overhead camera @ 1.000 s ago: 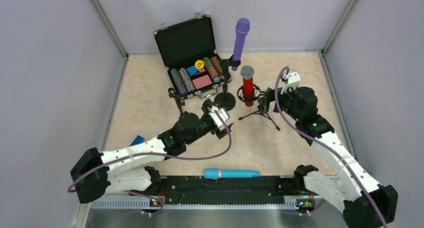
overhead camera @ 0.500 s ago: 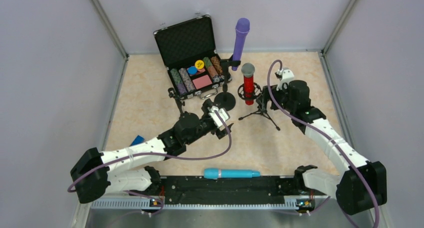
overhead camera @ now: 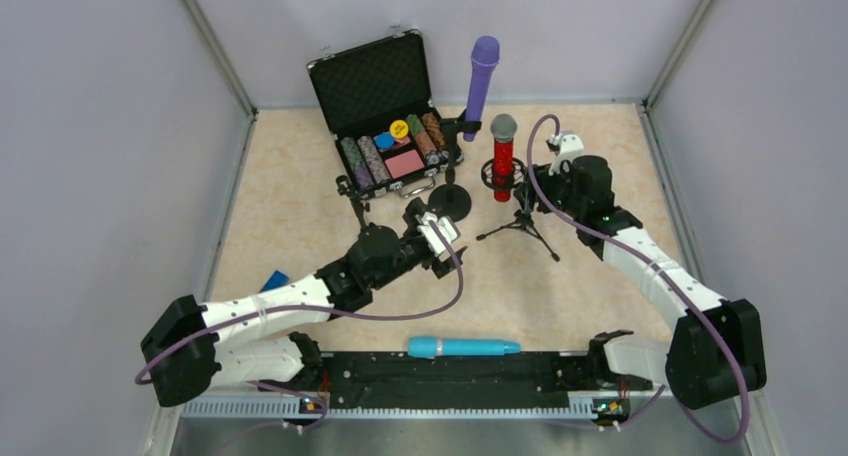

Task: Attach the microphones to the stand

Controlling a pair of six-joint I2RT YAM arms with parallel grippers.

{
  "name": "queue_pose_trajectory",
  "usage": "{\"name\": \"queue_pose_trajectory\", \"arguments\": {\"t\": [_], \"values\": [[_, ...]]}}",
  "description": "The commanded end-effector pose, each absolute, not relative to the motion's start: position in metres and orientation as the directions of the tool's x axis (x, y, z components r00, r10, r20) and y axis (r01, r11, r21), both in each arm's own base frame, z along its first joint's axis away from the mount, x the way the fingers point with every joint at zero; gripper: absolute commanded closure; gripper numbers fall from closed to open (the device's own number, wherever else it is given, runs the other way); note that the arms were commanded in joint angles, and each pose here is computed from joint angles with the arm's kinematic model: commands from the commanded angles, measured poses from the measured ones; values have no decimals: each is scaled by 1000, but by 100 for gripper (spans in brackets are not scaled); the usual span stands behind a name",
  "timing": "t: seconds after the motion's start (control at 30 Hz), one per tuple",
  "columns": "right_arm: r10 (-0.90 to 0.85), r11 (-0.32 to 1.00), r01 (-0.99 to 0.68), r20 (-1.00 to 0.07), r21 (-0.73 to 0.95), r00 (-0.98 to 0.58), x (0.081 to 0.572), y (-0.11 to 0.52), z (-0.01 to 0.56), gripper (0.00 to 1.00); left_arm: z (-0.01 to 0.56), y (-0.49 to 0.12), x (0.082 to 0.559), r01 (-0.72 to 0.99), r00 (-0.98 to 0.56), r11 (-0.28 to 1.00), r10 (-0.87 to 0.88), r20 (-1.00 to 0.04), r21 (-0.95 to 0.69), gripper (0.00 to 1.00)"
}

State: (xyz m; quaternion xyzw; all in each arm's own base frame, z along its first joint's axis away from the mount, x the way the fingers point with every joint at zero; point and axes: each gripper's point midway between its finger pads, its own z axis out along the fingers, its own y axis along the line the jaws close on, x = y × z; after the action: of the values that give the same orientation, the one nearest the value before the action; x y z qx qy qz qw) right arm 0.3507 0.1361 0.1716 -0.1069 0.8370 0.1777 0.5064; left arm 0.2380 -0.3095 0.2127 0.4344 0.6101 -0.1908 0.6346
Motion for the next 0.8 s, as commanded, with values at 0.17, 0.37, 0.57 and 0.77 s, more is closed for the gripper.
{"name": "queue_pose_trajectory", "arguments": {"t": [0.17, 0.37, 0.57, 0.77], "values": [[46, 905, -393, -958, 160, -284, 368, 139, 221, 41, 241, -316, 240, 760, 236, 559, 236, -942, 331, 1], [63, 899, -411, -973, 152, -221, 365, 140, 235, 69, 241, -316, 240, 760, 235, 559, 238, -942, 331, 1], [71, 904, -401, -978, 146, -195, 362, 137, 244, 85, 241, -317, 240, 762, 235, 557, 238, -942, 331, 1], [111, 913, -382, -988, 143, -104, 355, 129, 278, 87, 240, -317, 240, 763, 234, 555, 240, -942, 331, 1]]}}
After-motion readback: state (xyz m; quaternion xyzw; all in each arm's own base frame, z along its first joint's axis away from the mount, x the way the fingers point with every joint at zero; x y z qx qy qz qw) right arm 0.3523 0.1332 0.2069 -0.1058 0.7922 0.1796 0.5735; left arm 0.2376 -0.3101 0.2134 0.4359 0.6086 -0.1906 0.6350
